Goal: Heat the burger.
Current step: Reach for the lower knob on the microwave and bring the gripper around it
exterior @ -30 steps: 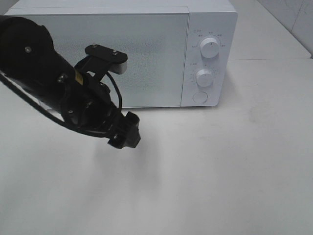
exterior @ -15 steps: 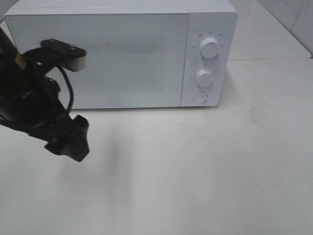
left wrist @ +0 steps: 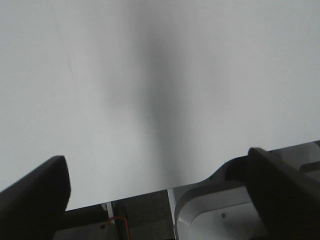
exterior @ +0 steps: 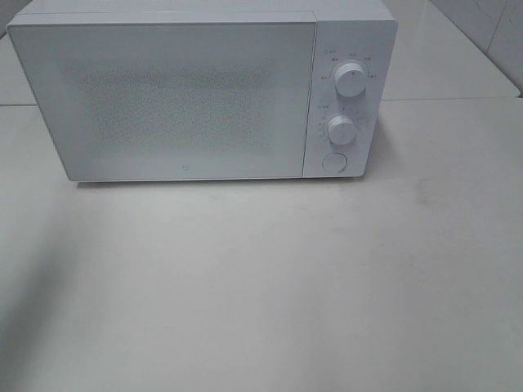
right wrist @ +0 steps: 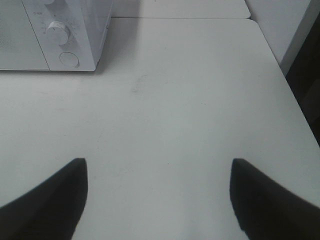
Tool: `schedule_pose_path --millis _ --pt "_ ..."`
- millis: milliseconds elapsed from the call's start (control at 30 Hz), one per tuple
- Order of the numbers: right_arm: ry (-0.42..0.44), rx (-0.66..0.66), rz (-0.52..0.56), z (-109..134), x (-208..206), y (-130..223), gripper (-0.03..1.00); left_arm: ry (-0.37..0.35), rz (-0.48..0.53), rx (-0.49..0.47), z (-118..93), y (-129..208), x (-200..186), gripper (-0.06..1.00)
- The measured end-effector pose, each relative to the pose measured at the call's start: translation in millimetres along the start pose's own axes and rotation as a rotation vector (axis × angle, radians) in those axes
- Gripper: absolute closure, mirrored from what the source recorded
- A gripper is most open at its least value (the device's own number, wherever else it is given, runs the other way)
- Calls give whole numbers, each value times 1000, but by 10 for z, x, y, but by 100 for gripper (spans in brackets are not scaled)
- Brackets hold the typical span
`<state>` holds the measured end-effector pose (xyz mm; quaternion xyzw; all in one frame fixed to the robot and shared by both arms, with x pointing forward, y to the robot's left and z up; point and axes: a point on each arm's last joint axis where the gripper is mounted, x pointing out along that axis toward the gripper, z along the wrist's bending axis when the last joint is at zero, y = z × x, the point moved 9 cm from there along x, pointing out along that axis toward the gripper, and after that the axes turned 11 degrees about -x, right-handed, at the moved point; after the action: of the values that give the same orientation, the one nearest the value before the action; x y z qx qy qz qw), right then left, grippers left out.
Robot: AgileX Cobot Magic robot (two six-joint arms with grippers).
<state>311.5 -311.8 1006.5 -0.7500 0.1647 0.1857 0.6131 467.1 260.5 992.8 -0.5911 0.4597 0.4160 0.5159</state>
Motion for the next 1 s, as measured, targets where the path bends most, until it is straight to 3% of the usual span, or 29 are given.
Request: schedule_pose_path --millis 200,367,433,533,600,733,900,1000 --pt "0 0 0 0 0 0 20 -13 -124 -25 111 163 -294 8" --pt "0 0 0 0 0 0 20 -85 -194 -79 307 542 -354 8" --pt "-6 3 0 11 0 -1 20 -154 -248 -138 488 802 -344 0" --pt "-9 5 -1 16 0 -1 20 -162 -264 -156 519 857 -341 -2" --pt "-22 11 -2 40 -1 -4 20 -182 -317 -216 601 986 -351 -4" --pt "-53 27 -4 96 -3 -9 20 -215 -389 -228 706 1132 -367 -4" --pt "-104 53 -8 187 -11 -21 20 -201 -454 -210 726 1304 -334 -4" --pt "-123 63 -10 222 -16 -26 20 -157 -515 -172 662 1361 -382 -4"
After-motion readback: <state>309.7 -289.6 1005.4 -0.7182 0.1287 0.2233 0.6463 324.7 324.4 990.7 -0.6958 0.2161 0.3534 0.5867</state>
